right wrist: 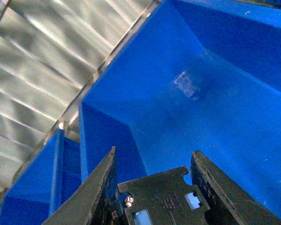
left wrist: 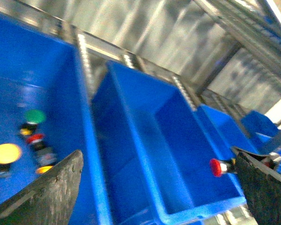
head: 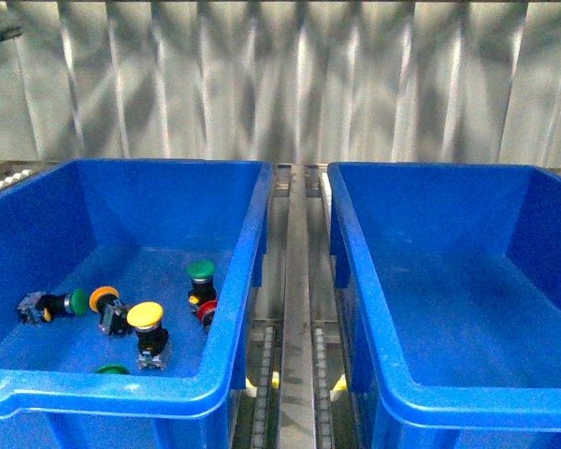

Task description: Pick red and yellow buttons and place in box

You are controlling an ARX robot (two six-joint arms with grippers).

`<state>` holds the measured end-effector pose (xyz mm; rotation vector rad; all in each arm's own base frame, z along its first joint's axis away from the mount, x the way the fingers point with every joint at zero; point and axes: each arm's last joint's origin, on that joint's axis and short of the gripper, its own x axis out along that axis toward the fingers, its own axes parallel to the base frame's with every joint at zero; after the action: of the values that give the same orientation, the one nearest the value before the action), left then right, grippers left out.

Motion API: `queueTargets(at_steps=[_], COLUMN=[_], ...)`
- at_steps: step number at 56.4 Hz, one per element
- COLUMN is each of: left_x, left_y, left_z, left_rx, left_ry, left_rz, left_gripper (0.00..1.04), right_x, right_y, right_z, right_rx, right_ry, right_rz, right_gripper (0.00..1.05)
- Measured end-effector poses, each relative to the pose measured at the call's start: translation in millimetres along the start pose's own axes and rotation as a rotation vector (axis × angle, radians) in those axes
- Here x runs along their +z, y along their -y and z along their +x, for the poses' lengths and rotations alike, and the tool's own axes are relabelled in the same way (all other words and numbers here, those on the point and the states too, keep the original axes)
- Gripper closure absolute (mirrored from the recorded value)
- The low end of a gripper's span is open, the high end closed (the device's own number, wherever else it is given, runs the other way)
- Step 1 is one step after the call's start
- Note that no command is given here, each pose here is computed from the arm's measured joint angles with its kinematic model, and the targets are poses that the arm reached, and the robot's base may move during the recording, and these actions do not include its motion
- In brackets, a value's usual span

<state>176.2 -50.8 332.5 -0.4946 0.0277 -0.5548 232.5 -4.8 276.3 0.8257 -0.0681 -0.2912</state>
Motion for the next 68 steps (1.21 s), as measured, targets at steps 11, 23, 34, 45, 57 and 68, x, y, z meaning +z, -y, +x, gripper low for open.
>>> queueTargets(at_steps=[11,23,34,45,57,68], left_x=[-49.3,-97.5,-111.2,-119.7,-125.4,-130.1], left_y=[-20.6,-53.9,-60.9,-65.3,-68.2,-70.4], left_z=[-71.0,-105.6,-107.2,-108.2,-108.9,-109.8], left_rx=[0.548,0.563,0.551,0.552,0.552,0.55], left_ry=[0.018,0.032,0.026,0.022,0.023,0.03], left_rz=[0.362,0.469,0.48,0.481,0.482,0.484], left_gripper=[0.43,0.87,1.02,1.02,1.02,1.02], right_x=[-5.5,-17.6,-34.6,-41.8,-44.0,-39.4], right_y=[-1.4,-10.8,-18.3,-23.0,-28.7,-21.0], right_z=[-3.9,-13.8,-24.5,-33.4,-40.9,-31.4], right_rx=[-0.006,0.019,0.025,0.029,0.063,0.09], right_ry=[0.028,0.138,0.153,0.167,0.161,0.106], right_rz=[-0.101,-0.327,-0.557,-0.581,-0.577,-0.566], right_gripper=[0.64,0.64,0.64,0.64,0.64,0.64])
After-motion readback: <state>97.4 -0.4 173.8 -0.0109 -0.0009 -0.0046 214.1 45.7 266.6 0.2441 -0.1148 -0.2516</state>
